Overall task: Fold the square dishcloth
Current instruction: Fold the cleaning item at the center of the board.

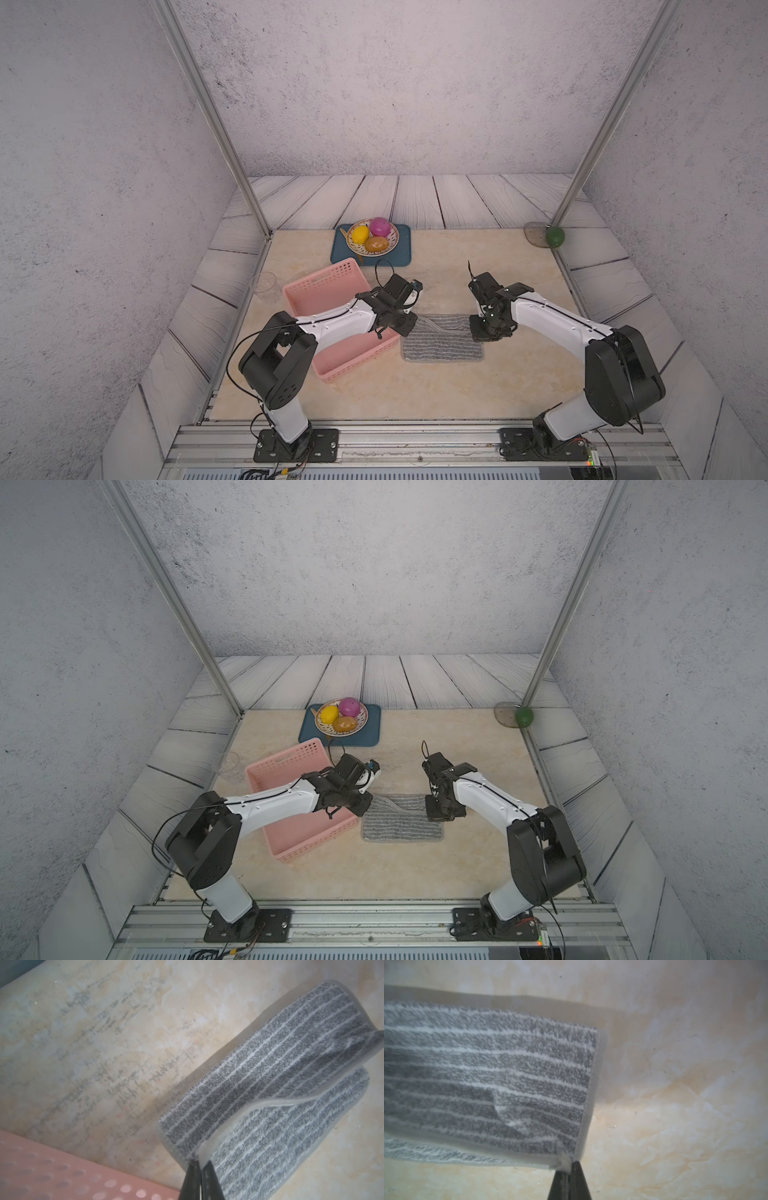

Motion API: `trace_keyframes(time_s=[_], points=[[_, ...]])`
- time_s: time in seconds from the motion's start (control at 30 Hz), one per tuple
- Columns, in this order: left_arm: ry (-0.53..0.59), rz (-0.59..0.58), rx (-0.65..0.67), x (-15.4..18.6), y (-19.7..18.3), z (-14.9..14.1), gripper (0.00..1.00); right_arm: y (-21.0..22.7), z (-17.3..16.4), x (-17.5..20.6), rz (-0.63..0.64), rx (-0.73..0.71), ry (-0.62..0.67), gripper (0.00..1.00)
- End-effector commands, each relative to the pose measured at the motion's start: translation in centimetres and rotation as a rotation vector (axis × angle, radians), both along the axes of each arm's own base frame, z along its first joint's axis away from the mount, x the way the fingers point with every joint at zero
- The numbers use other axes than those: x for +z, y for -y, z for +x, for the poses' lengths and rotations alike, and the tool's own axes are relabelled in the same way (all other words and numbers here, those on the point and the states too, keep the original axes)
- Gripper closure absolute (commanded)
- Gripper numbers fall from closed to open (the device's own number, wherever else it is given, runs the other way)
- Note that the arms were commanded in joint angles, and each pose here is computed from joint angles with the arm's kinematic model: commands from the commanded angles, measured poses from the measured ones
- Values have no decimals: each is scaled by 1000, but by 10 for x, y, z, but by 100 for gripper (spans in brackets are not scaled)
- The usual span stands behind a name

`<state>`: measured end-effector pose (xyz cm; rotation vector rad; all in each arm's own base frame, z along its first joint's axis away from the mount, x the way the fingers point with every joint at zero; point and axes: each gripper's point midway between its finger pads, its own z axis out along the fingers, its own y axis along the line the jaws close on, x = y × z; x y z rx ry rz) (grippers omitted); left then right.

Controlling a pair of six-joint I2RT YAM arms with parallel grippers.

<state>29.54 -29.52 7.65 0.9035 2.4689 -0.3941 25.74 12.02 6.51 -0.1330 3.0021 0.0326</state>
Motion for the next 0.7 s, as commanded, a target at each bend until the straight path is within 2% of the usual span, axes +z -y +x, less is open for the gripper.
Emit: trace_keyframes(time_s=[0.0,0.13,0.33,0.67], points=[[-5,17,-11,0,-9,-10,100,0,-11,2,3,-6,-12,100],[-11,-7,-52,2,-5,-21,100,3,-15,3,-11,-12,-15,100],[40,4,-113,7,4,-35,100,8,-19,10,-19,-22,2,100],[91,-18,-93,10,-1,-51,100,14,-29,13,-26,-20,-4,100]])
